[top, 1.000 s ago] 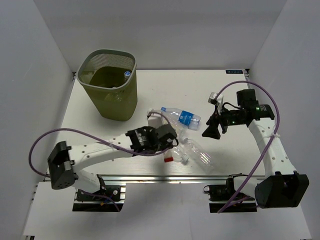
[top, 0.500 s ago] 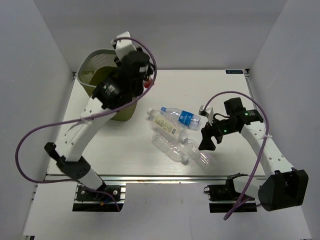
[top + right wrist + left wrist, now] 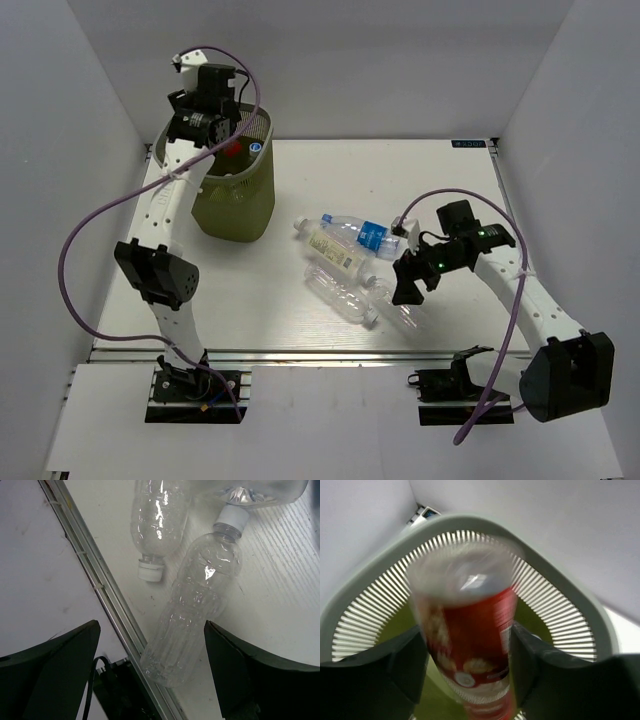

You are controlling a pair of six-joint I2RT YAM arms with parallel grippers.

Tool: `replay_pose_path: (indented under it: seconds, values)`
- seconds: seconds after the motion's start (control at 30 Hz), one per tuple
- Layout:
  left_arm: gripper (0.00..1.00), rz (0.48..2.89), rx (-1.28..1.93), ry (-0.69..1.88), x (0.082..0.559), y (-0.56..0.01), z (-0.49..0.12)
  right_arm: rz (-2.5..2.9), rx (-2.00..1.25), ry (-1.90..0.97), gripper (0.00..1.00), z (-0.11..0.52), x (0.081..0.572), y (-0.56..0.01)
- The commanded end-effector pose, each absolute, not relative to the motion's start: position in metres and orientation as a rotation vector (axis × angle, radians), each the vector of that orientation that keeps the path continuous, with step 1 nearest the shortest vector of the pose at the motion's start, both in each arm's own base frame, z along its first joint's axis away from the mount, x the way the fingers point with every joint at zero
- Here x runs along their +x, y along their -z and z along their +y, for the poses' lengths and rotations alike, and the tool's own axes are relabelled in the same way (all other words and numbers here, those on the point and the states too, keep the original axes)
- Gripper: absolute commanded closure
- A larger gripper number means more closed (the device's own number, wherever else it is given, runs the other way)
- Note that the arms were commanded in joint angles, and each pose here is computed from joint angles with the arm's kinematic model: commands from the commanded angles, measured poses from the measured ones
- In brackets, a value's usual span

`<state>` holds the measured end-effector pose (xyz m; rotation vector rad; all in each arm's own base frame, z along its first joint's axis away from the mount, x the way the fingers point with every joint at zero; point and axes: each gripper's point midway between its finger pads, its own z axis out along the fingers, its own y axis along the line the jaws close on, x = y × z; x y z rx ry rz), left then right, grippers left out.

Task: Put the plastic bottles in the bin

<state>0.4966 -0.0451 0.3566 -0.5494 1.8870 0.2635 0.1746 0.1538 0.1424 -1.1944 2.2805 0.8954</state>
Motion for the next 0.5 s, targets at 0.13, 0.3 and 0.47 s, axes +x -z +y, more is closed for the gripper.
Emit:
replay_pose_path:
  seconds: [0.13,0.3,0.47]
  values:
    - [0.00,1.829,-0.406,-0.142,0.485,-0.417,-0.051,2.412,-1.187,-0.831,0.10,0.153,0.180,-0.121]
    - [0.00,1.807,-0.225,0.012,0.449,-0.449,-0.077,2.487,-1.189,-0.774,0.10,0.158,0.186,-0.101]
    - [0.00,1.986,-0.015,0.356,0.395,-0.402,-0.143,2.611,-1.164,-0.568,0.10,0.154,0.202,-0.065]
